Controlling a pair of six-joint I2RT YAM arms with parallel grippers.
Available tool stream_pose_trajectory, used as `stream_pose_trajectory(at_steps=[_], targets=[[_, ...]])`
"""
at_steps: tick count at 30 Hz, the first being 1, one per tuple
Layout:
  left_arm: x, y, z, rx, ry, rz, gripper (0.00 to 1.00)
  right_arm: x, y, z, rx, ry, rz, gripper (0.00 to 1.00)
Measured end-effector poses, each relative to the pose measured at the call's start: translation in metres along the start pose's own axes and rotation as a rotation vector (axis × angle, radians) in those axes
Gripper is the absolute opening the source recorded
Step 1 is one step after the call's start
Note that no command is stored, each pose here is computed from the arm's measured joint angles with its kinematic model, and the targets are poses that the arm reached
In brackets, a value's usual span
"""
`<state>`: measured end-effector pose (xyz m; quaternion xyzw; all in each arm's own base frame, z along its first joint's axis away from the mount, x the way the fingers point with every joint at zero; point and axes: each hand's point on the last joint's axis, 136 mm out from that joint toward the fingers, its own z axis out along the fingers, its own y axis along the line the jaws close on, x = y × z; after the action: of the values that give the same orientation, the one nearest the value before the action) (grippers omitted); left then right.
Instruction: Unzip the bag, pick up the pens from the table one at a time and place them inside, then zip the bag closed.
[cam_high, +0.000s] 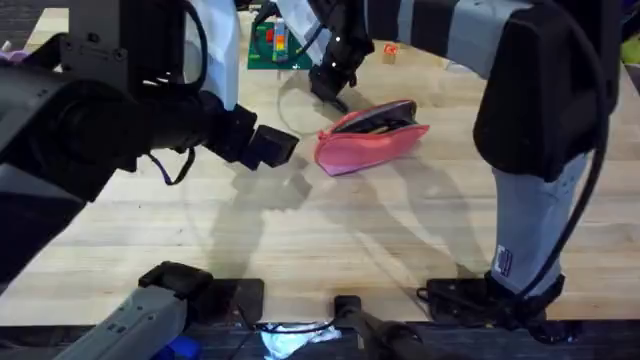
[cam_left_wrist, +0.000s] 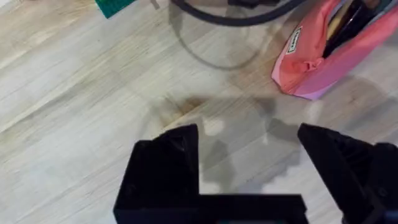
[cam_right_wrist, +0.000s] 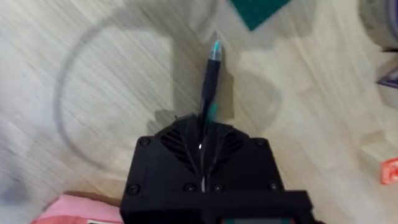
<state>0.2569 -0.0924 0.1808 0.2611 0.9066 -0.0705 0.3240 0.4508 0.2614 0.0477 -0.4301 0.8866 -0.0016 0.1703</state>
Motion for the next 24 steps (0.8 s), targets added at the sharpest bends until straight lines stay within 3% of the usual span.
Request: stream_pose_trajectory(at_steps=[12,18,24], targets=[[0.000,0.000,0.000,0.000,0.000,0.000,0.995,-0.011,-0.042,-0.063,0.118,-0.093,-0.013,0.031],[0.000,0.000,0.000,0.000,0.000,0.000,0.995,-0.014,-0.046,-0.084,0.139,-0.117,-0.053,0.032],[0.000,0.000,0.000,0.000,0.000,0.000,0.994,0.000,-0.044,-0.106,0.137,-0.081,-0.142,0.032]])
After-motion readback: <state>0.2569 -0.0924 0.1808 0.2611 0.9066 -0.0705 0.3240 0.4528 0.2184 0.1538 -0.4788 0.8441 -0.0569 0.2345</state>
